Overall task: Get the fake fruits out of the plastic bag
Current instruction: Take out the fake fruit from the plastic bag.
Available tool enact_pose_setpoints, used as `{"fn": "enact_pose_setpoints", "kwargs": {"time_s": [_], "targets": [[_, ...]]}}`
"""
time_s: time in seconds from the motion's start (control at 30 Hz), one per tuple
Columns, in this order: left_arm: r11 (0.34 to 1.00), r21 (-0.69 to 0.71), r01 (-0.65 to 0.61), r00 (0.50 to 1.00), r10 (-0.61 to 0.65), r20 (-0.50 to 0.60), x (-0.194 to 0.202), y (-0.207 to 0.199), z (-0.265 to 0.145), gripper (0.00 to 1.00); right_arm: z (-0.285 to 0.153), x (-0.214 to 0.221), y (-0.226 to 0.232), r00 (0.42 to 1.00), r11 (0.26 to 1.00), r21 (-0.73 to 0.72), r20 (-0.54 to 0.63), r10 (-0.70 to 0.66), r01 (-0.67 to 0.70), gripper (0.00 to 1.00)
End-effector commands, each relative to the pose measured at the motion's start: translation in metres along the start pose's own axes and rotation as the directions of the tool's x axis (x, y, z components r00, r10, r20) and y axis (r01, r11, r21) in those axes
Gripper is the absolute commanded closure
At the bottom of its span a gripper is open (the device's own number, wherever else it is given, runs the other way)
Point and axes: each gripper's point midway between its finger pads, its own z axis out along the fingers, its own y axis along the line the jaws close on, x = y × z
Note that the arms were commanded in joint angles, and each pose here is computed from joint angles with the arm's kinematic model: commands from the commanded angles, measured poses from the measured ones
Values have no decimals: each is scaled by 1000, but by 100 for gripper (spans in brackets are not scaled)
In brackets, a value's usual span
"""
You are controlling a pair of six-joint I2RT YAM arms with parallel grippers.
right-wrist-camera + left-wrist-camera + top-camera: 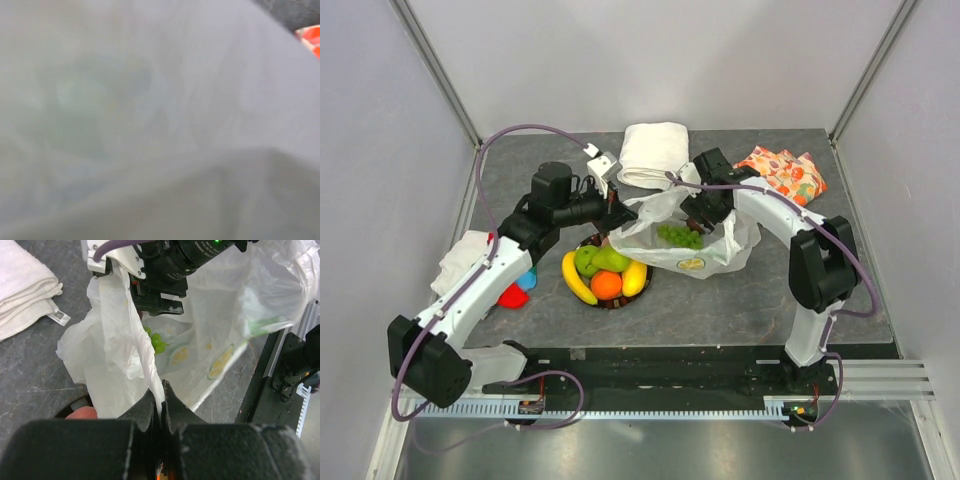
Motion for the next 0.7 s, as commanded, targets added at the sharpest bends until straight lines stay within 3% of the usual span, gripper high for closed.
{"fn": "enact_pose_setpoints", "kwargs": {"time_s": [0.0,0.33,0.67], "targets": [[1000,-13,-8,999,9,33,-14,7,9,98,8,-20,6,998,998,-56,40,42,-40,27],[1000,-28,1,999,0,34,-20,17,22,98,26,-40,19,996,985,-161,56,76,-67,33],[999,-34,-12,999,13,35,-26,21,28,98,52,-32,21,990,980,-138,-24,140,-142,22]]}}
